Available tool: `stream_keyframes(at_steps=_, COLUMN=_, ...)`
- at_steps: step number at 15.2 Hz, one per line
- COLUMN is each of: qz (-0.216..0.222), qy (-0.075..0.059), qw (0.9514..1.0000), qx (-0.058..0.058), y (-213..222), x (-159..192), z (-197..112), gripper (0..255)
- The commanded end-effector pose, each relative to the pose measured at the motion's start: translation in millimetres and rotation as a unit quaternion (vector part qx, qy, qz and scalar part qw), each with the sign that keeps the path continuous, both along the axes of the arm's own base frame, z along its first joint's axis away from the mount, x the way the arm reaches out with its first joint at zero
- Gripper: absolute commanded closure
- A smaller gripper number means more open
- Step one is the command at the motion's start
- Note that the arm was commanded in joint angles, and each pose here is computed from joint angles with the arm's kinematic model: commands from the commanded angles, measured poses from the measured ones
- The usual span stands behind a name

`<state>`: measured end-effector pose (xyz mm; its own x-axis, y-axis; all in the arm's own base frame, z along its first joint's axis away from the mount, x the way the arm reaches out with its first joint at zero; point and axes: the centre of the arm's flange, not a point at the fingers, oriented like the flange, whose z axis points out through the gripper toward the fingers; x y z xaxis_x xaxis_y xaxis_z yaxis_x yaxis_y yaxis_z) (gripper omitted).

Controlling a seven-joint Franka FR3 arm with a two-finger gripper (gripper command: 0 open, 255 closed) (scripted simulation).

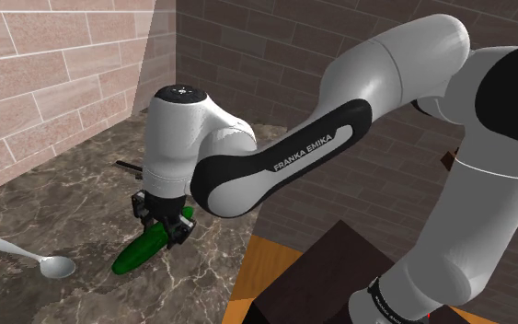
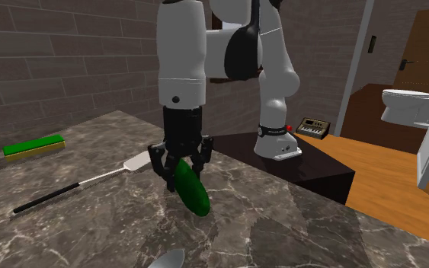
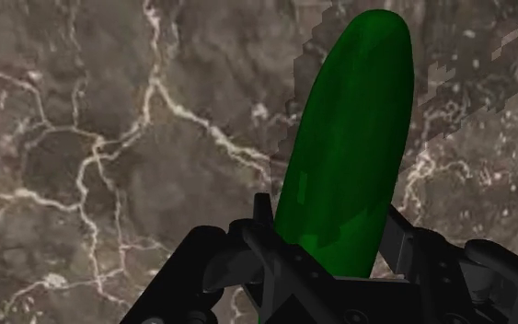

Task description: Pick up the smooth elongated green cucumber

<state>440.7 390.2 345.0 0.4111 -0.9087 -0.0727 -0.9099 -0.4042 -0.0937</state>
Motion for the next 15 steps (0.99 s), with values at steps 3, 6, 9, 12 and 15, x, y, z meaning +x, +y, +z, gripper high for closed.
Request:
stream_keyframes(at_steps=3, qz=0.0, qy=0.0, qw=1.0, qx=0.0, y=0.3, x=0.2, z=20.0, gripper=255)
stream_keyframes(at_steps=6, qz=0.0, qy=0.0, qw=1.0, qx=0.0, y=0.3, x=0.2, z=35.8, gripper=255)
stream_keyframes(at_steps=9, qz=0.0, qy=0.0, qw=1.0, qx=0.0, y=0.3, x=0.2, z=51.7, gripper=255)
stream_keyframes(at_steps=12, qz=0.0, qy=0.0, qw=1.0, qx=0.0, y=0.3, x=0.2, z=67.5, gripper=255)
stream_keyframes(at_steps=15, qz=0.0, qy=0.0, qw=1.0, qx=0.0, y=0.3, x=0.2, z=73.6, gripper=255)
